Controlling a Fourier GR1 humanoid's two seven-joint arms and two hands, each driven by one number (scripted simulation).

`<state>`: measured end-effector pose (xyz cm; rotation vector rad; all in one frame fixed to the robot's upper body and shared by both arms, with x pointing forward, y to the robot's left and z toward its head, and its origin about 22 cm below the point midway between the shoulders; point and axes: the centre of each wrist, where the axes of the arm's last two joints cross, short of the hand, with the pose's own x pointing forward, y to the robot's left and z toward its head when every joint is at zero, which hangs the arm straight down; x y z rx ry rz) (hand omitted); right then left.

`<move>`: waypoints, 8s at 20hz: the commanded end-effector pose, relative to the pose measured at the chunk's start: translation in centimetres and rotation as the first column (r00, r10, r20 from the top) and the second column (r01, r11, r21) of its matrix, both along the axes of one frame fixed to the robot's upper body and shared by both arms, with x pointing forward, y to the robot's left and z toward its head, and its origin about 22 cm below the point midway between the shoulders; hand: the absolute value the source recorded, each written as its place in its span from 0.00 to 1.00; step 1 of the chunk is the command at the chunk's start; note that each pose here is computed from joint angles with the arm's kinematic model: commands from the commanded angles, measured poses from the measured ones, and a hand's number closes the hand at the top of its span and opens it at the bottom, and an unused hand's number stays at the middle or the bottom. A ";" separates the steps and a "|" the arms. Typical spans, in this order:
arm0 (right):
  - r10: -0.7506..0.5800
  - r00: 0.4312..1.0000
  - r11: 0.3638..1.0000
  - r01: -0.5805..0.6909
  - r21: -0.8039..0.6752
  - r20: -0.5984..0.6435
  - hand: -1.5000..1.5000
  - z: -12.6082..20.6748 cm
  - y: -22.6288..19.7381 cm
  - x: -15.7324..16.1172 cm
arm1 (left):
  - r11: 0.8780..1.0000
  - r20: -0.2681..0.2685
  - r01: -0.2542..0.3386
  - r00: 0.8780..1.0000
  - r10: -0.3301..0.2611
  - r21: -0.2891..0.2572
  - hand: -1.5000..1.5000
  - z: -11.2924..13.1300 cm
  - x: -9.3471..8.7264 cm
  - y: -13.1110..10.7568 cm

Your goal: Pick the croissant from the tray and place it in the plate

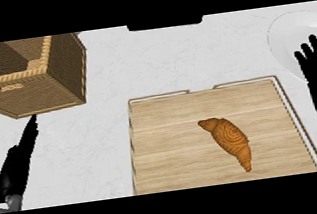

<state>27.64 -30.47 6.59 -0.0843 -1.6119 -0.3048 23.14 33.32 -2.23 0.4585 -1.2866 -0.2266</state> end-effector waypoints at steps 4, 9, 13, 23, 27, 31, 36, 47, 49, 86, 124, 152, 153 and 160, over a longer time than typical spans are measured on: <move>0.505 0.846 0.809 -0.393 -0.438 0.173 1.00 9.6 4.7 3.0 | 0.977 -0.065 0.044 0.996 -0.059 -0.210 0.50 -1.0 0.5 -4.1; 0.541 0.823 0.507 -0.155 -0.848 0.173 1.00 14.8 4.0 3.6 | 0.906 -0.067 0.094 0.989 -0.133 -0.412 0.50 -1.4 1.0 -9.4; 0.635 0.739 0.566 -0.246 -0.787 0.226 0.00 12.2 5.5 6.2 | 0.888 -0.084 0.080 0.988 -0.132 -0.453 0.50 -1.1 0.4 -9.9; 0.727 0.675 0.146 -0.333 -0.932 -0.127 0.00 16.3 4.7 5.1 | 0.891 -0.101 0.044 0.990 -0.100 -0.452 0.50 -1.7 0.2 -9.0; 0.696 0.637 -0.102 -0.369 -0.924 -0.331 0.00 17.9 6.9 3.8 | 0.902 -0.101 0.021 0.992 -0.071 -0.432 0.50 -1.7 0.2 -8.4; 0.664 0.621 -0.213 -0.376 -0.902 -0.416 0.00 17.3 9.6 1.5 | 0.898 -0.113 0.027 0.990 -0.085 -0.439 0.50 -1.4 0.9 -9.8; 0.574 0.662 -0.294 -0.385 -0.875 -0.483 0.00 15.7 12.0 -1.0 | 0.900 -0.105 0.018 0.992 -0.071 -0.436 0.50 -1.3 -0.1 -8.3; 0.480 0.678 -0.355 -0.430 -0.830 -0.556 0.00 9.8 15.6 -2.5 | 0.892 -0.095 0.052 0.990 -0.105 -0.448 0.50 -0.3 1.6 -6.8; 0.468 0.654 -0.377 -0.460 -0.804 -0.594 0.00 7.8 16.0 -3.7 | 0.892 -0.098 0.039 0.991 -0.093 -0.451 0.50 -0.8 0.4 -9.5; 0.400 0.691 -0.579 -0.318 -0.751 -0.602 1.00 -1.3 17.0 -2.4 | 0.892 -0.106 0.040 0.990 -0.098 -0.451 0.50 -2.8 0.0 -11.3; 0.000 0.977 0.698 0.154 -0.700 0.215 1.00 0.3 -10.3 -3.7 | 0.893 -0.097 0.036 0.991 -0.089 -0.449 0.50 -1.0 0.0 -8.3; -0.056 0.995 0.602 -0.035 -0.798 -0.086 0.00 0.4 -17.2 7.4 | 0.880 -0.058 0.131 0.983 -0.177 -0.457 0.50 0.7 2.1 -11.7; -0.038 0.995 0.618 -0.046 -0.785 -0.088 0.00 0.0 -17.9 6.6 | 0.884 -0.057 0.141 0.981 -0.185 -0.445 0.50 0.2 1.6 -11.2; -0.003 0.987 0.818 0.097 -0.567 0.164 0.00 0.1 -17.2 7.5 | 0.879 -0.074 0.124 0.981 -0.177 -0.460 0.50 -0.4 1.6 -11.9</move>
